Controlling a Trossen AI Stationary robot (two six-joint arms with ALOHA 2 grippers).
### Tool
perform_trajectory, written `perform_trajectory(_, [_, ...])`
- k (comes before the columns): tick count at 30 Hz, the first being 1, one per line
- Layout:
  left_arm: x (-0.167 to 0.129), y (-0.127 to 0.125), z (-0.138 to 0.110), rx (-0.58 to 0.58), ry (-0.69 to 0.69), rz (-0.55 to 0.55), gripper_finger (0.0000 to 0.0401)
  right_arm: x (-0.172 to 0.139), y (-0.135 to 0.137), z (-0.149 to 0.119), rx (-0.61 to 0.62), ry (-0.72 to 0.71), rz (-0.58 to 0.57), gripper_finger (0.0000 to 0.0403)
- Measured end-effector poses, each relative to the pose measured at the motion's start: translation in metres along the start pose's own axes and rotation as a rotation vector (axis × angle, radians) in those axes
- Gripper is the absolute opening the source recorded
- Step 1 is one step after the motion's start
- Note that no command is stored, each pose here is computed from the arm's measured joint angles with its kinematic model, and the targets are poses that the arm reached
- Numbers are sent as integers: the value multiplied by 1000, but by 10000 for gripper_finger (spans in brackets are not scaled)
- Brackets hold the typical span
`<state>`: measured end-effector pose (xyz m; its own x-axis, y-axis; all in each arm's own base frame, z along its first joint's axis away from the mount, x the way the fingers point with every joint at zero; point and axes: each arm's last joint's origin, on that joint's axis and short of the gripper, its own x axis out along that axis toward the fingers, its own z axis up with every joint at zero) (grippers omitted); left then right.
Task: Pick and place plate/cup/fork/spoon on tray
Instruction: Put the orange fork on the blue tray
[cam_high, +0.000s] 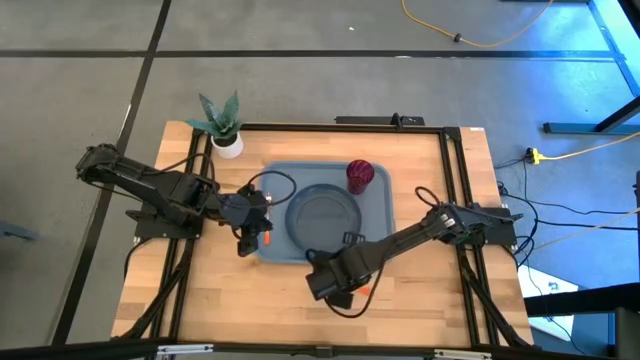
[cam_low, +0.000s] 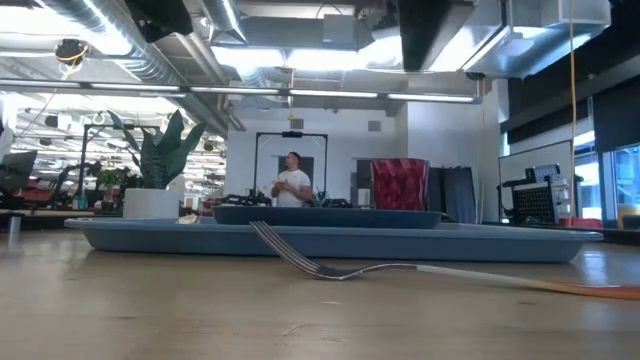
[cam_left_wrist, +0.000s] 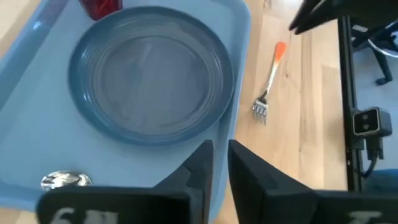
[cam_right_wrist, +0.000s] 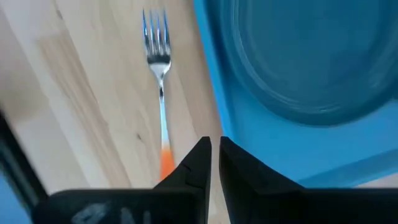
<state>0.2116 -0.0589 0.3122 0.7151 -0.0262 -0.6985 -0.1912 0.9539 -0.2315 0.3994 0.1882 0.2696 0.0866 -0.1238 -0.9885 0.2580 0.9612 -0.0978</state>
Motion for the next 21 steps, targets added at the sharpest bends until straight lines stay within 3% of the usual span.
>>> perform_trajectory(6, [6,-7,8,100,-67,-57,67,-39,-12,-10,143,-64,62,35])
perform_trajectory(10, [17,-17,13,278,-122,-83,68,-75,-24,-24,194,-188,75,35])
perform_trajectory(16, [43,-30,7,549,-75,-80,69,-137,-43,-63,171,-395,109,35])
perform_trajectory(21, [77,-42,2,713,-50,-76,69,-180,-61,-99,74,-512,168,35])
